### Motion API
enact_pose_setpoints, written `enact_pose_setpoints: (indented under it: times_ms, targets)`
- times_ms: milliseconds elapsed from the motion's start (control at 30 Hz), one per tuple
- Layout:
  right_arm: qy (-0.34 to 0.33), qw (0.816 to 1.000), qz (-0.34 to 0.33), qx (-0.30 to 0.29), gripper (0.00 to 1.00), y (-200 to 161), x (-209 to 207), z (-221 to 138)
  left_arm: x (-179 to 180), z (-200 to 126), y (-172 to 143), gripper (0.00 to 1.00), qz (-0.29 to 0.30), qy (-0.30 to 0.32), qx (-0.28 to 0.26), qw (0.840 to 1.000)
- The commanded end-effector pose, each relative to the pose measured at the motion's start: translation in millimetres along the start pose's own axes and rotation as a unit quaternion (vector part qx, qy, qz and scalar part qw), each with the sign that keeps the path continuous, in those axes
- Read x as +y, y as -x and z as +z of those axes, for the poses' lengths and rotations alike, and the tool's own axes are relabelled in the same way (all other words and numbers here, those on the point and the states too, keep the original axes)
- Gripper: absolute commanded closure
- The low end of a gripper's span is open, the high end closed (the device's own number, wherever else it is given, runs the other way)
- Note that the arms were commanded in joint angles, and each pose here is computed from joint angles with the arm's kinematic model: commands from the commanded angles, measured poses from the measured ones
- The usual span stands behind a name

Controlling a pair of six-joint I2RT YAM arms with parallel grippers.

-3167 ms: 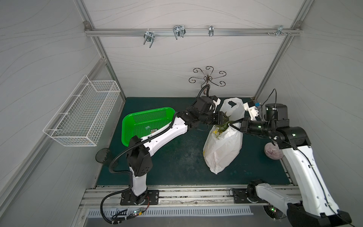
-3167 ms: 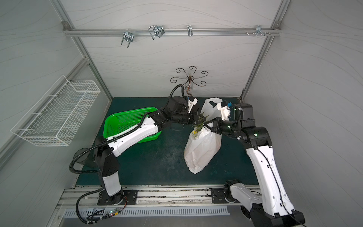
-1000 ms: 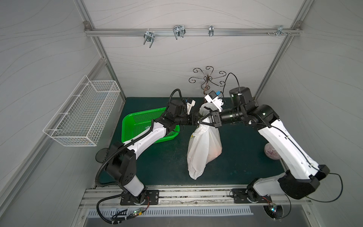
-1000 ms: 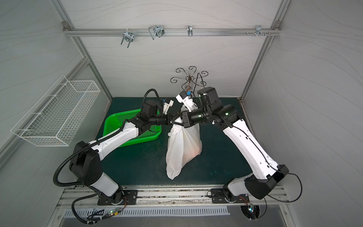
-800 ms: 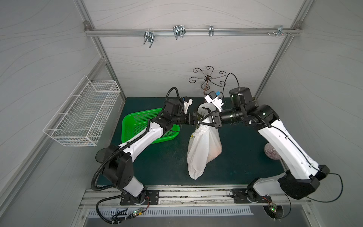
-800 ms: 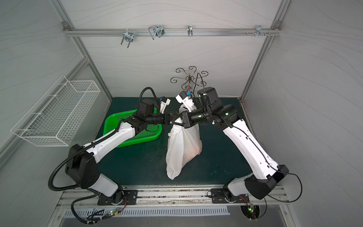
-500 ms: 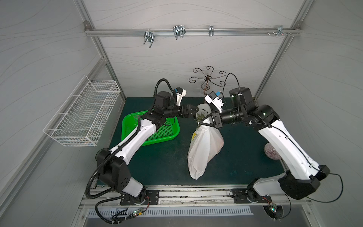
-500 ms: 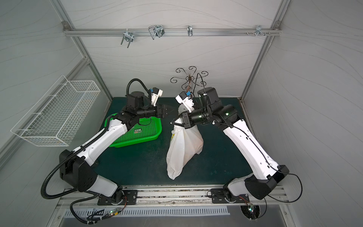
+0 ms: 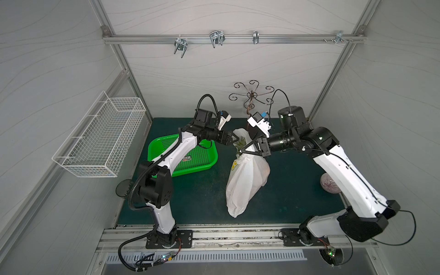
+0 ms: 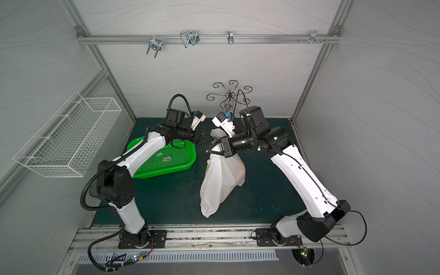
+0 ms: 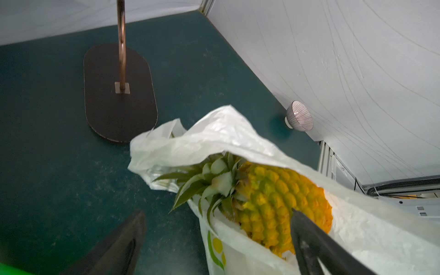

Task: Place the pineapple into a plastic bag & tie a knot
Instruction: Adjust the plastic bag at the center of the board.

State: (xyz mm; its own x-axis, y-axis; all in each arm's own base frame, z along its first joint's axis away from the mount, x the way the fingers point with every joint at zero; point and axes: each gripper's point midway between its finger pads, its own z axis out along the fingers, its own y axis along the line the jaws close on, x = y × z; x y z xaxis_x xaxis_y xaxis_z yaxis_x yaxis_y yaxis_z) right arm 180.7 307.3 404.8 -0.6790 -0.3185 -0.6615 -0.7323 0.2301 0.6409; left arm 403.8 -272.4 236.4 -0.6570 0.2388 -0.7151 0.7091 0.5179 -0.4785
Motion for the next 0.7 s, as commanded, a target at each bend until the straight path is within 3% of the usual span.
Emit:
enact_pose_setpoints:
  times_ms: [0, 67, 267, 667]
  targets:
    - [0.03, 0.999, -0.029, -0.007, 1.0, 1.7, 24.3, -10.0, -21.5, -19.8, 6.6, 0.03, 0.103, -0.057, -0.025, 0.993]
    - [0.032, 0.999, -0.027, -0.006, 1.0, 2.0, 24.2, -9.3, -26.0, -20.6, 0.8, 0.03, 0.151, -0.074, -0.023, 0.985]
    - [0.037, 0.999, -0.024, -0.003, 1.0, 3.6, 25.8, -7.1, 4.6, -5.1, 12.5, 0.04, 0.234, -0.028, -0.022, 0.972]
    - [0.038, 0.999, -0.014, 0.012, 1.0, 0.0, 20.4, -1.2, 22.4, 29.3, 39.6, 0.09, 0.326, -0.058, -0.056, 0.942]
